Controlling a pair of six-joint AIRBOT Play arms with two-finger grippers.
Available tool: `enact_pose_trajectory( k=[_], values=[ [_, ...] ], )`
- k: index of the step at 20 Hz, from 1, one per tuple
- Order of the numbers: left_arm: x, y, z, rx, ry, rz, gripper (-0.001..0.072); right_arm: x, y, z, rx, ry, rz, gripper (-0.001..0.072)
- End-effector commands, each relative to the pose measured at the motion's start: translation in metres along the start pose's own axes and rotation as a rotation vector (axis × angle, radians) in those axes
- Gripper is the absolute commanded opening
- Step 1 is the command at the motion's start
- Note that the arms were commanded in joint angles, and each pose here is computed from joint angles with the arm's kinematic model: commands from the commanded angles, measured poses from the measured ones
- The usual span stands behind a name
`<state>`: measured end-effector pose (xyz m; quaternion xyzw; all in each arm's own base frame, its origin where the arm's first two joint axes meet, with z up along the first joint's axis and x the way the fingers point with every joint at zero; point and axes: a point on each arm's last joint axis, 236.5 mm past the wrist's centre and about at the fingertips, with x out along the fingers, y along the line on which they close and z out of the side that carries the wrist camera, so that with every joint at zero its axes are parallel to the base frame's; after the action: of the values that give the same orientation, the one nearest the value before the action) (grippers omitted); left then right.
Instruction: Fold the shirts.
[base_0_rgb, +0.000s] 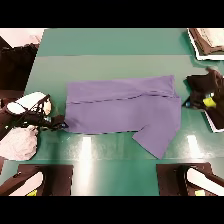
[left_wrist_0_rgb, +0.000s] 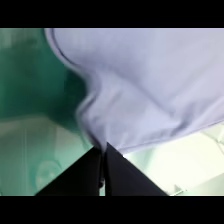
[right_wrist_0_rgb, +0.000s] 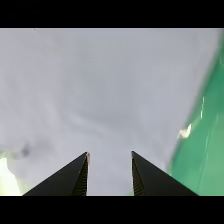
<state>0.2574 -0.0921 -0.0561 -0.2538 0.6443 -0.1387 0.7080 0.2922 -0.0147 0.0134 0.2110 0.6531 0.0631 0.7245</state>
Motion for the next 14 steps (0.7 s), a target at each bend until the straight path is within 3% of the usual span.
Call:
enact_pose_trajectory(
  k=[1, 7, 14],
  values=[
    [-0.018, -0.011, 0.019, 0.043, -0.089, -0.001, 0.0023, 0.025, -0.024, -0.070, 0.178, 0.098, 0.007, 0.0305],
    [-0.020, -0.012, 0.022, 0.048, -0.101, 0.000, 0.0023, 0.069, -0.028, -0.136, 0.268, 0.219, 0.039, 0.0305],
    [-0.020, -0.014, 0.016, 0.066, -0.074, -0.006, 0.0023, 0.101, -0.015, -0.129, 0.236, 0.235, 0.063, 0.0305]
  ],
)
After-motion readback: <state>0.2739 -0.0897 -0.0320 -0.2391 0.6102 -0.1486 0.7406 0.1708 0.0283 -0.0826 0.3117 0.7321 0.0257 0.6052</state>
